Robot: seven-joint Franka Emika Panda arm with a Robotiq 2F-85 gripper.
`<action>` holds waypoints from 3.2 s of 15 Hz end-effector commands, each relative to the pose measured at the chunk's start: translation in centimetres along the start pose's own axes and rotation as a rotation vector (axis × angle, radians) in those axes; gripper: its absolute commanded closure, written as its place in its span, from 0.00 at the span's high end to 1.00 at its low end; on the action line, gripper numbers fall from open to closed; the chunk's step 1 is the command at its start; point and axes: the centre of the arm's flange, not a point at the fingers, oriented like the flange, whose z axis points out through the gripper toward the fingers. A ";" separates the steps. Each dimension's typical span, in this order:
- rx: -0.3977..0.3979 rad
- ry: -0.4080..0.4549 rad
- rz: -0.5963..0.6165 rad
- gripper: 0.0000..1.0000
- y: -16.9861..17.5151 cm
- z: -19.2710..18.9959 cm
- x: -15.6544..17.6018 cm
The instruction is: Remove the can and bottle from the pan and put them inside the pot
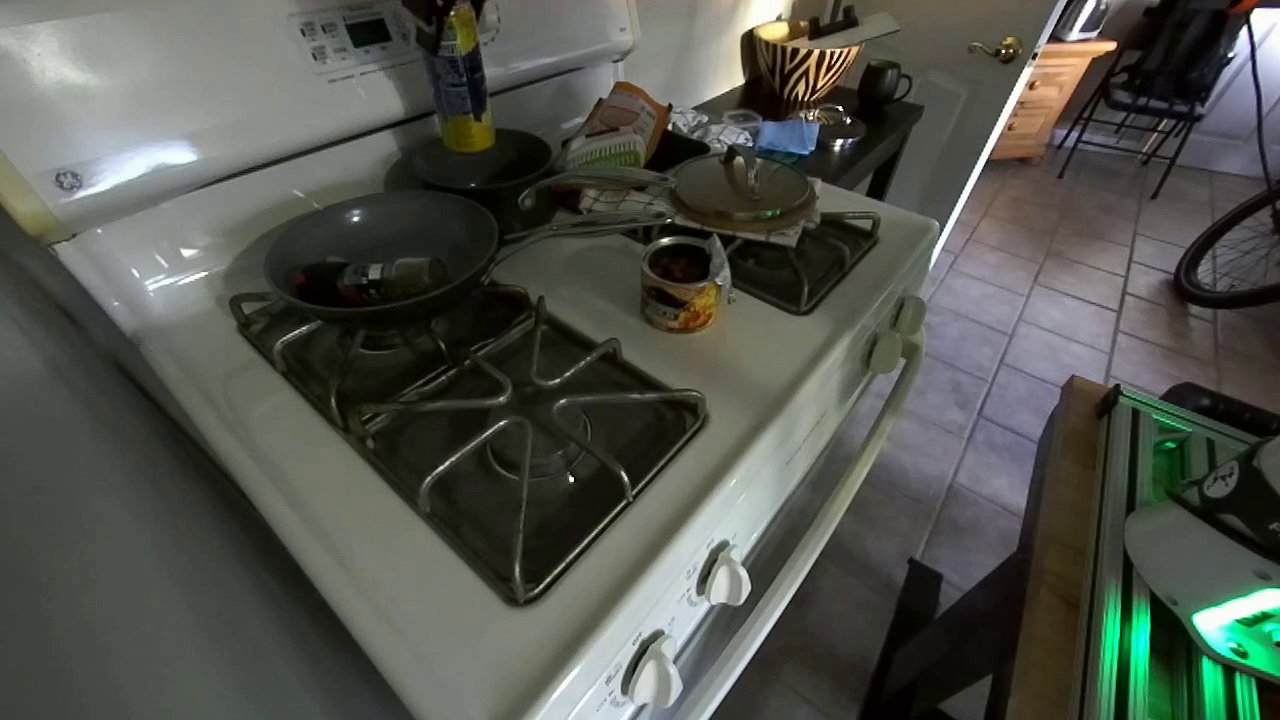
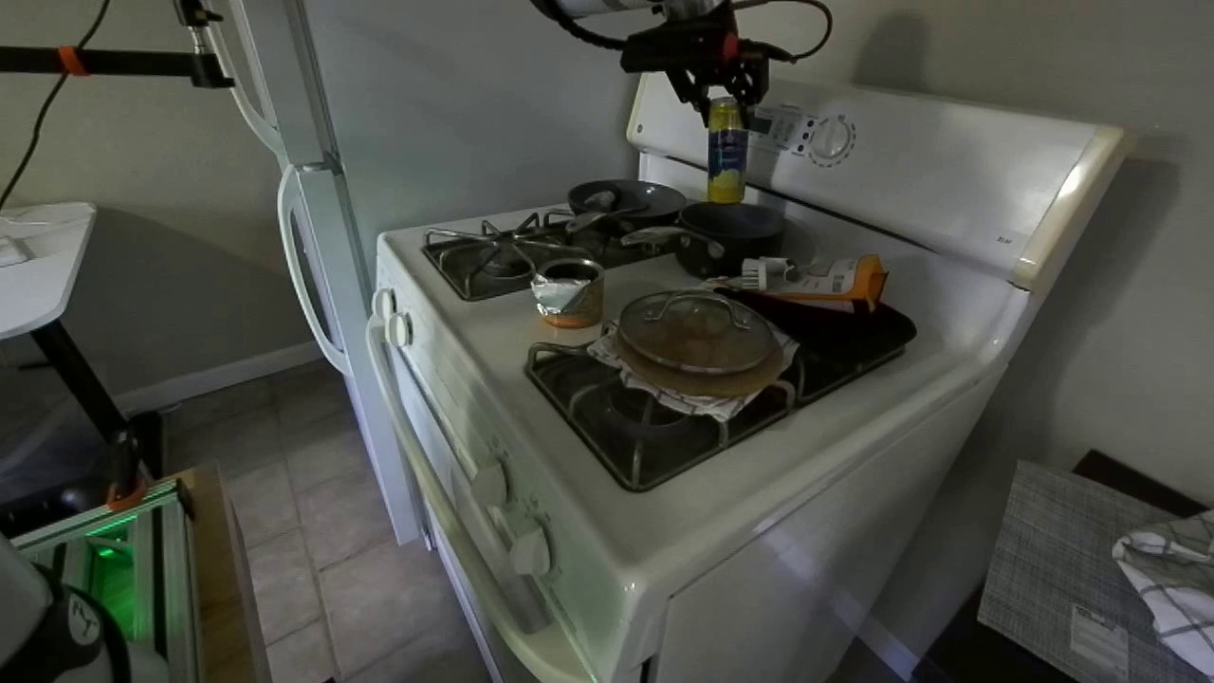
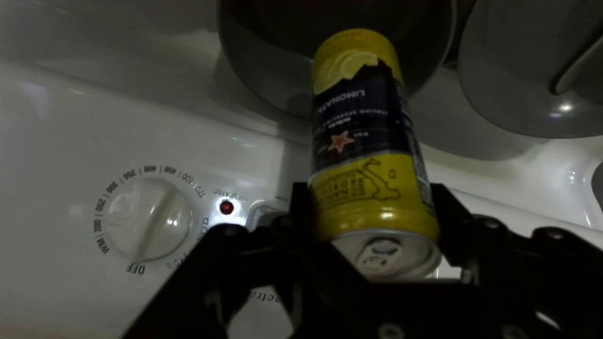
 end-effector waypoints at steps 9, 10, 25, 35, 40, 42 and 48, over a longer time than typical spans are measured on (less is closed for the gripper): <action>-0.018 0.018 0.111 0.38 0.2 3.6 -4.6; -0.020 0.012 0.115 0.38 0.2 4.0 -5.0; 0.004 -0.034 0.110 1.00 -0.3 4.7 -6.2; 0.189 -0.067 -0.187 1.00 -10.6 -5.7 -3.6; 0.218 -0.064 -0.211 1.00 -13.0 -5.2 -3.2; 0.207 -0.068 -0.252 1.00 -13.3 -2.6 -3.9; 0.264 -0.139 -0.348 1.00 -16.0 5.1 -6.1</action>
